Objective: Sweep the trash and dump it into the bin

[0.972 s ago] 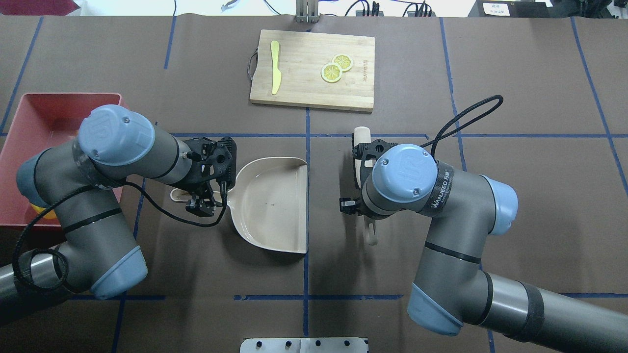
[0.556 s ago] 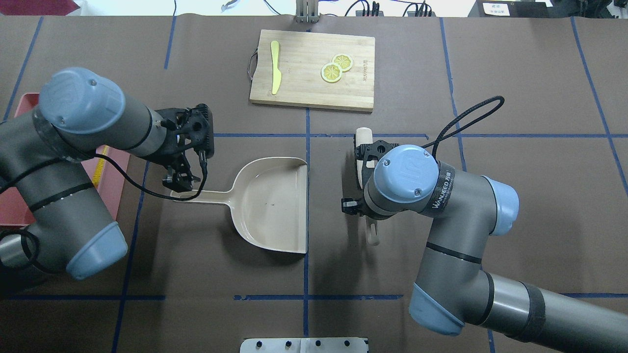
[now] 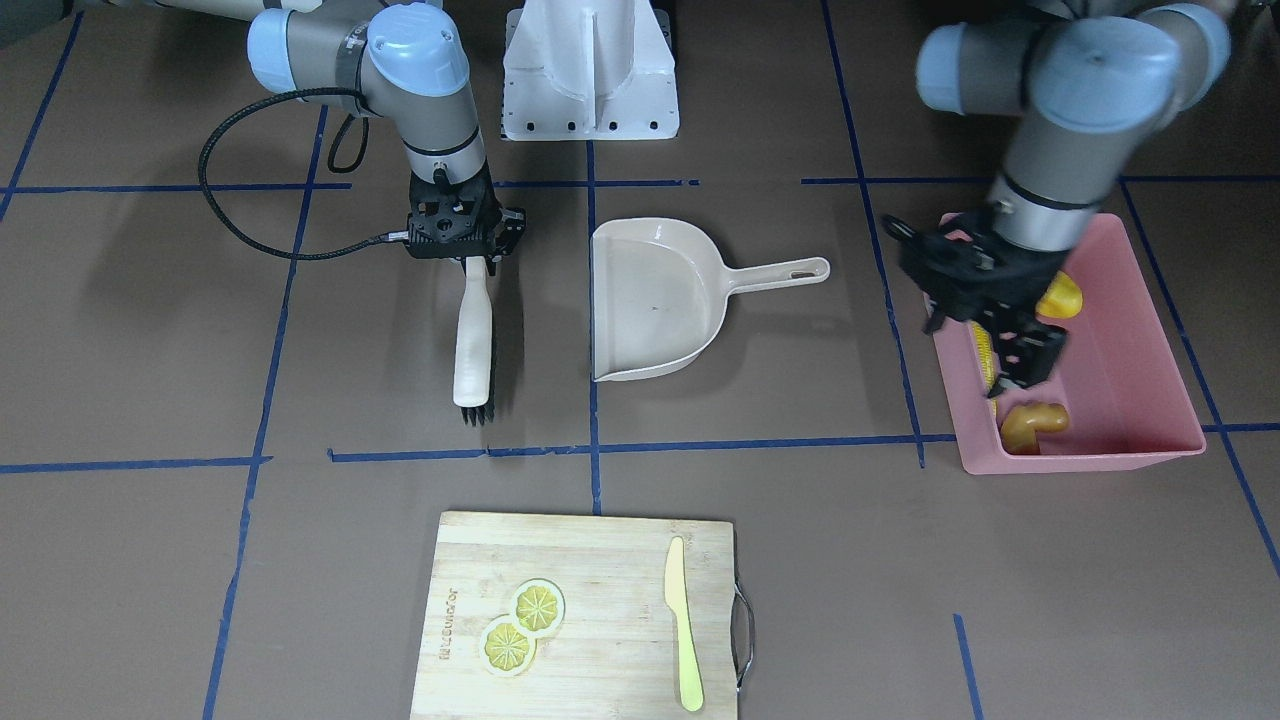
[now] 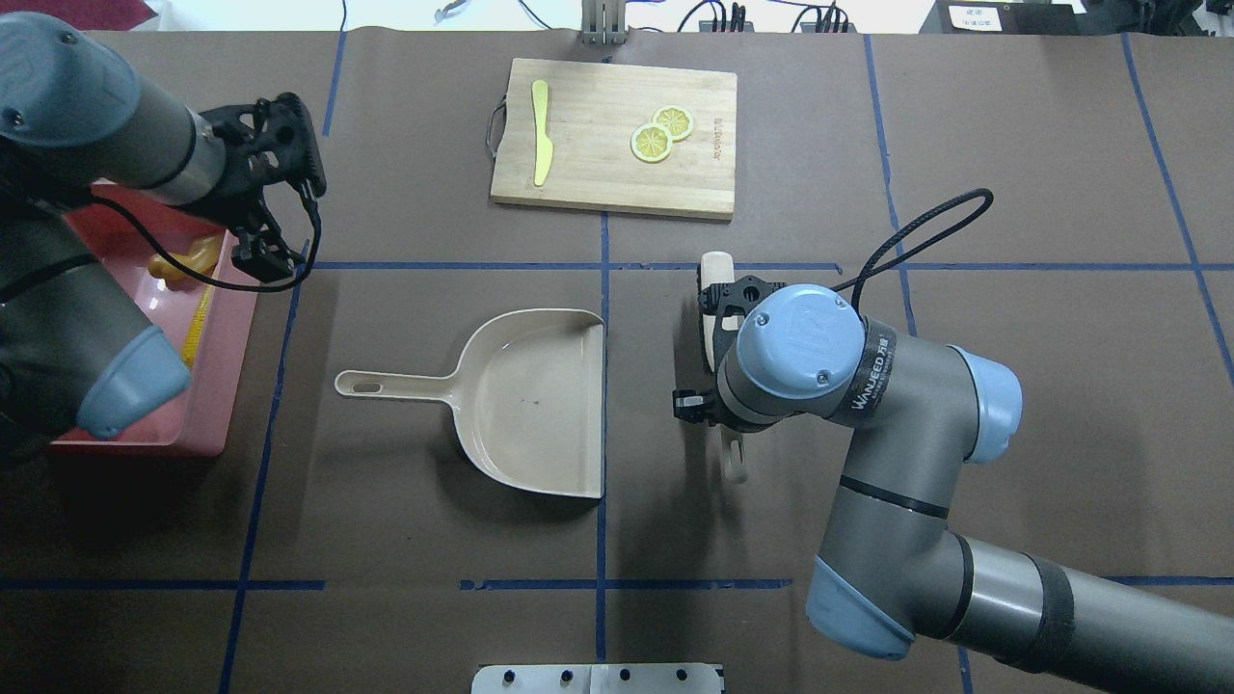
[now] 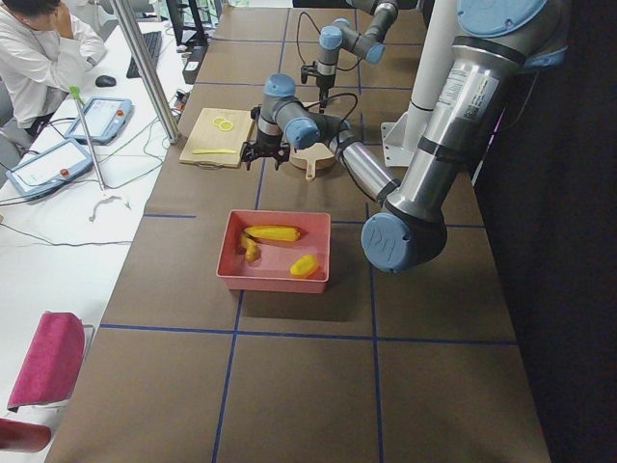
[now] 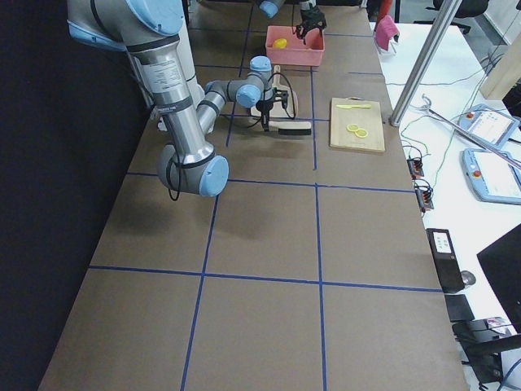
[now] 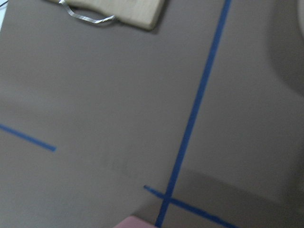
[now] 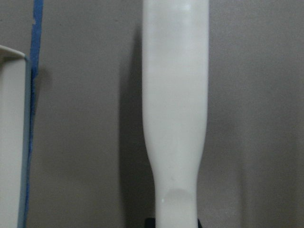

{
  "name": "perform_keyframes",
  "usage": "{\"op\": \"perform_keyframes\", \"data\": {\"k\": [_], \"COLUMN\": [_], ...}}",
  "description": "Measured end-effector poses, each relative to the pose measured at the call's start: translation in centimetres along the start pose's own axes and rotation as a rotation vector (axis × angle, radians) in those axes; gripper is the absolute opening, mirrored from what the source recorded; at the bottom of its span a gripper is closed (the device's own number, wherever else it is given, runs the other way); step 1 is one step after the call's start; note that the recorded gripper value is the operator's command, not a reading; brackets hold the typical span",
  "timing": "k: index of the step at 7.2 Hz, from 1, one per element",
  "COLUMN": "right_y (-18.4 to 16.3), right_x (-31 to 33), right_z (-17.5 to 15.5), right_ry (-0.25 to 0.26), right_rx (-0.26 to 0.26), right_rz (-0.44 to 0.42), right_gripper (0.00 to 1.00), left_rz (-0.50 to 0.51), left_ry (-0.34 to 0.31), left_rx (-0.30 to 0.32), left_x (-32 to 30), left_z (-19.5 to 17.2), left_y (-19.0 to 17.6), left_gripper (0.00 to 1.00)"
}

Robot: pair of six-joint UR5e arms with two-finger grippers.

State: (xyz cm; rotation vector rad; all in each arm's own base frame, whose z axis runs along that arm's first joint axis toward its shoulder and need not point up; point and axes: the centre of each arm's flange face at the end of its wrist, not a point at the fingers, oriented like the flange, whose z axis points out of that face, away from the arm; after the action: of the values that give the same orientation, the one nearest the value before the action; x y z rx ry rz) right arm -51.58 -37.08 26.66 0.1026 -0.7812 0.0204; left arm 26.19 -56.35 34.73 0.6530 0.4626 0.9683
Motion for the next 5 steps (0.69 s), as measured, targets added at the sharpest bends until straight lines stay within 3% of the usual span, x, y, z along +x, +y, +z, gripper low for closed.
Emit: {"op": "perform_keyframes", "data": {"k": [2, 5], "right_y": [0.1, 0.1], "right_x": [0.0, 0.0], "right_z": [0.0, 0.1], "right_ry": [0.000, 0.001], "right_rx": [-0.001, -0.001], "right_rz": [-0.001, -0.001], "right_gripper": [0.00, 0.00], "left_rz": [-0.162, -0.551], "left_ry": [-0.019, 0.076], "left_rx": [-0.083, -0.154], "left_x": [-6.1, -14.1], "left_z": [0.7, 1.0], "left_y": [8.3, 24.5], "left_gripper": [1.00, 1.00]}}
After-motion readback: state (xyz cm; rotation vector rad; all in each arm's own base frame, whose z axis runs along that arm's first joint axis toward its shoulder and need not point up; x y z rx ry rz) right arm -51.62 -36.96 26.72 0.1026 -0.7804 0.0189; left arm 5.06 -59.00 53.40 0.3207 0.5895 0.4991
